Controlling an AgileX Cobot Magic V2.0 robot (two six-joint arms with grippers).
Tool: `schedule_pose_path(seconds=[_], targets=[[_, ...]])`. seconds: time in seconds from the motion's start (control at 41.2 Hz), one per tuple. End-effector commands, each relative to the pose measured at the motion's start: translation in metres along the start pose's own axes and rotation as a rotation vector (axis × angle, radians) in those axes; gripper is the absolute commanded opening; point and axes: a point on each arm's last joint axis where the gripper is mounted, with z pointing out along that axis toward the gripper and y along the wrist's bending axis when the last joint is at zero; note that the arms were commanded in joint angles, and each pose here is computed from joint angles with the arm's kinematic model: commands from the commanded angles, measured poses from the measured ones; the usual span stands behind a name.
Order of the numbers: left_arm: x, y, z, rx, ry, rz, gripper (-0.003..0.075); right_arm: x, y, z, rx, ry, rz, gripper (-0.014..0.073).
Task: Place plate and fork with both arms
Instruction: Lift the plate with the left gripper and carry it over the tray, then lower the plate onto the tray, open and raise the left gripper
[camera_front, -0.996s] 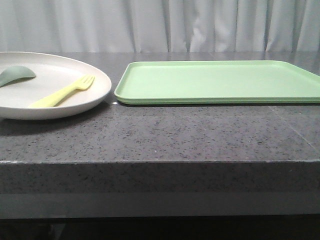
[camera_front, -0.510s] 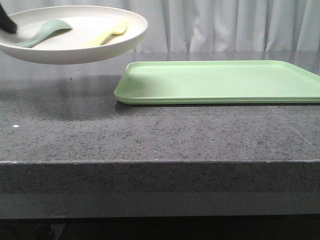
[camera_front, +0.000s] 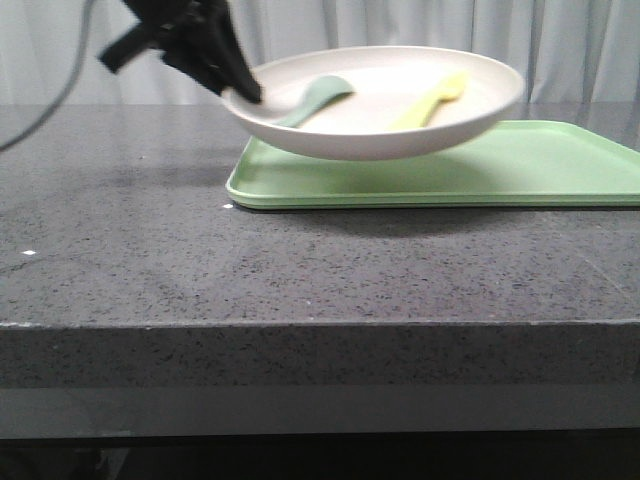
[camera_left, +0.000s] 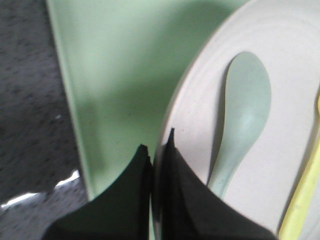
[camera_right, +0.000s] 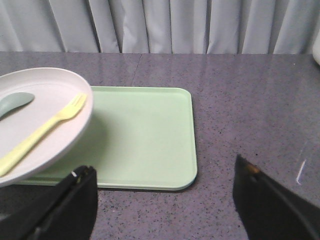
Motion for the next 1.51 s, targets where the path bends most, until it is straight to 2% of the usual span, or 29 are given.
schedule_pose_path(seconds=[0.0,0.219,0.316,0.486,0.729,0.802,0.947,0.996,1.093,1.215,1.482], targets=[[-0.014,-0.038,-0.016,0.101,-0.109,-0.006,-0.0018,-0.016,0.001,-0.001,-0.004,-0.095,-0.001,0.0582],[-0.035,-0.045,0.004,0.136,-0.172,-0.106,-0.0010,-0.016,0.001,-0.001,-0.004,-0.095,-0.001,0.0582],[-0.039,-0.043,0.007,0.138,-0.204,-0.115,0.0036,-0.016,0.001,-0.001,-0.004,-0.095,-0.001,0.0582],[-0.041,-0.040,0.011,0.134,-0.212,-0.119,0.0159,-0.016,0.001,-0.001,-0.004,-0.095,-0.001,0.0582],[-0.039,-0.040,0.012,0.131,-0.194,-0.119,0.0190,-0.016,0.001,-0.001,-0.004,-0.095,-0.001,0.0582],[-0.037,-0.040,0.012,0.128,-0.175,-0.114,0.0246,-0.016,0.001,-0.001,-0.004,-0.095,-0.001,0.0582],[-0.034,-0.043,0.005,0.126,-0.125,-0.072,0.0429,-0.016,0.001,-0.001,-0.004,-0.095,-0.001,0.0582],[-0.035,-0.045,-0.004,0.127,-0.111,-0.040,0.0450,-0.016,0.001,-0.001,-0.004,-0.095,-0.001,0.0582],[-0.036,-0.051,-0.023,0.131,-0.095,0.021,0.0435,-0.016,0.001,-0.001,-0.004,-0.095,-0.001,0.0582],[-0.037,-0.061,-0.044,0.141,-0.105,0.084,0.0352,-0.016,0.001,-0.001,-0.004,-0.095,-0.001,0.0582],[-0.034,-0.070,-0.066,0.121,-0.147,0.148,-0.0009,-0.016,0.001,-0.001,-0.003,-0.090,-0.001,0.0582]])
